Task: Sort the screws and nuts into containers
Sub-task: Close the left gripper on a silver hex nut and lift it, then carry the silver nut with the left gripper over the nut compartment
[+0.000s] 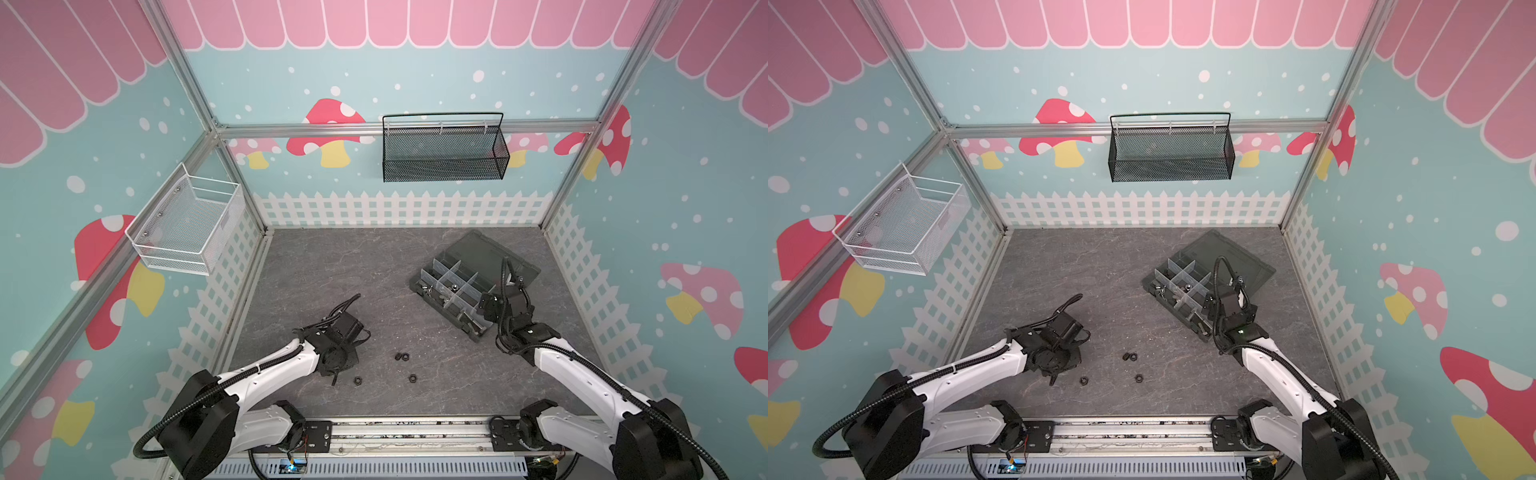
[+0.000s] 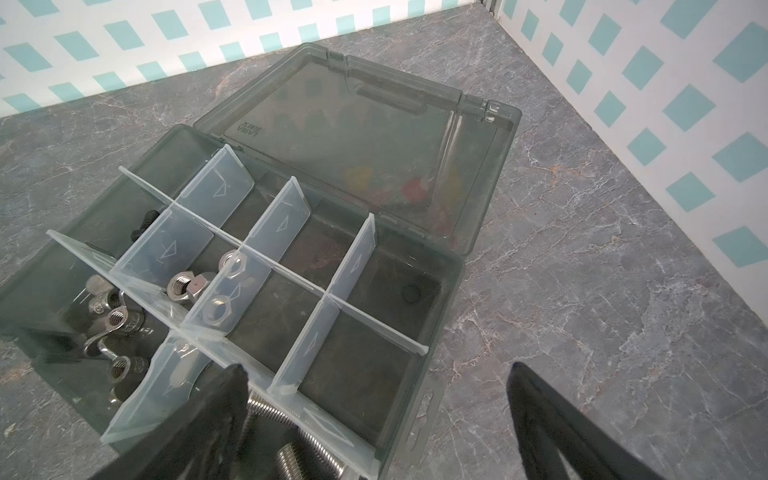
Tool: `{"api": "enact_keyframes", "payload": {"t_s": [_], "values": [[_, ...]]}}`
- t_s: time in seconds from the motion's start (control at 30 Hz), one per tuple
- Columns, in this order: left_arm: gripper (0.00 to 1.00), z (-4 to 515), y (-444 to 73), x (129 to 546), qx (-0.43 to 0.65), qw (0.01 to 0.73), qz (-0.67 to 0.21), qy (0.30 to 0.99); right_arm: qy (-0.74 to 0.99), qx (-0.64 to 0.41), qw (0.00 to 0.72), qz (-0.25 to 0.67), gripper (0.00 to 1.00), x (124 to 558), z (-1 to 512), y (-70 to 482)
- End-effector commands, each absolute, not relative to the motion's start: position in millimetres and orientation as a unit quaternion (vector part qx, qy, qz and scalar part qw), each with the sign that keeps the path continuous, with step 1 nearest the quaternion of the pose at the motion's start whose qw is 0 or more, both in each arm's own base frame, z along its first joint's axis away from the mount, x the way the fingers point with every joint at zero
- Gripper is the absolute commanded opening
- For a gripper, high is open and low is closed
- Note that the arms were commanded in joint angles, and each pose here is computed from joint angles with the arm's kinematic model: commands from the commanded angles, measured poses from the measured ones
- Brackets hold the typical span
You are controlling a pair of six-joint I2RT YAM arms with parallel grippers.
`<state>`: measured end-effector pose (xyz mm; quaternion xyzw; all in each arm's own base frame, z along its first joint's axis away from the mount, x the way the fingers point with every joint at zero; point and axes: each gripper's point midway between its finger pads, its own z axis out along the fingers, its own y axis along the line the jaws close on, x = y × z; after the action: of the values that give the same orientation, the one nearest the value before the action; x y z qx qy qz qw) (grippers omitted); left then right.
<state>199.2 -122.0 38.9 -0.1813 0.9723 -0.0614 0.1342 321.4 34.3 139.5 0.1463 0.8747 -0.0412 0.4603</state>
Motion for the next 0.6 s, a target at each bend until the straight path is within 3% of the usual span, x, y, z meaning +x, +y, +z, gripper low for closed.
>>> {"api": "enact_keyframes", "payload": {"t_s": [0.0,0.23,0.57], "values": [[0.13,72,-138,237,-0.174,0.204,-0.096,0.959,0.865,0.164,0.473,-0.037,0.98,322,151,31],[0.13,104,-167,278,-0.164,0.26,-0.143,0.941,0.864,0.169,0.474,-0.028,0.98,321,154,32],[0.13,156,-265,344,-0.081,0.302,-0.243,0.918,0.855,0.177,0.487,-0.014,0.98,319,166,32]]}}
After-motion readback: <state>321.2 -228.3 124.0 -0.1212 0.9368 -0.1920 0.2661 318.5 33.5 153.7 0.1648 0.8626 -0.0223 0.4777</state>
